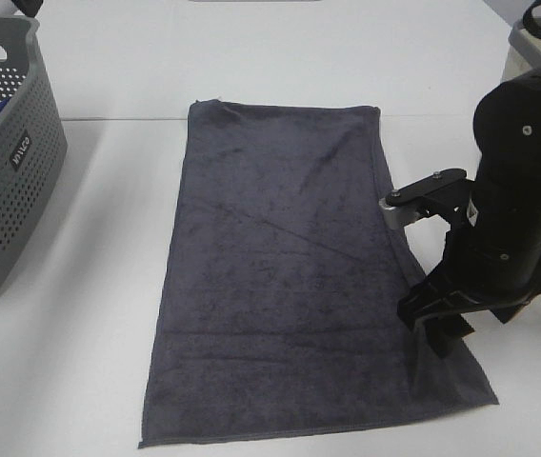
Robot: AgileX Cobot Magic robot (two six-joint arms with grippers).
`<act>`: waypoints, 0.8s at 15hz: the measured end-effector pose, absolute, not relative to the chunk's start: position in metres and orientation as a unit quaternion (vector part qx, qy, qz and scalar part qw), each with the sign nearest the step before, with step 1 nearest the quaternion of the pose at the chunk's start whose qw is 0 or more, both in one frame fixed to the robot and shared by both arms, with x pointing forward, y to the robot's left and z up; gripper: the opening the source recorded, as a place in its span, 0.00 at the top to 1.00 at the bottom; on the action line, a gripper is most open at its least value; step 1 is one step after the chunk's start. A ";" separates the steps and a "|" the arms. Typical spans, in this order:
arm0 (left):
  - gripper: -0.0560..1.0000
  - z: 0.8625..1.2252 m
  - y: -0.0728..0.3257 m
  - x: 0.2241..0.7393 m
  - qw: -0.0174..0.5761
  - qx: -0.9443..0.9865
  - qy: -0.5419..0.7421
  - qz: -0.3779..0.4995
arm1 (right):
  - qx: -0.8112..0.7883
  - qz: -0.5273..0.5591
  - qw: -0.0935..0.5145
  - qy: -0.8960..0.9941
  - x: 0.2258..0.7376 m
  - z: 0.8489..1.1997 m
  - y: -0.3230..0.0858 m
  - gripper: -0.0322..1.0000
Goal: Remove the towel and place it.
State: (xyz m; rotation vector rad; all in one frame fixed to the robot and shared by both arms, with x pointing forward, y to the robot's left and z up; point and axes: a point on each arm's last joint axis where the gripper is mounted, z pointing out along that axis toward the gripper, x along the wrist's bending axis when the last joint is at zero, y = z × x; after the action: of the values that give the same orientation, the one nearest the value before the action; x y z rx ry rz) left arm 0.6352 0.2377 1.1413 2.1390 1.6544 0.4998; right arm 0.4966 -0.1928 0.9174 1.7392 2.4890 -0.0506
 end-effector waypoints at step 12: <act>0.21 1.141 0.234 0.635 0.208 0.766 0.586 0.164 | 0.637 0.027 -0.004 0.770 0.497 0.900 -0.228 0.26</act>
State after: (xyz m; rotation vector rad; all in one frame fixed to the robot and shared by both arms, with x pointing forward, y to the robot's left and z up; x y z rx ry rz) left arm 0.6346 0.2340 1.1414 2.1315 1.6306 0.4564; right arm 0.4971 -0.2285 0.8997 2.0063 2.4252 0.0858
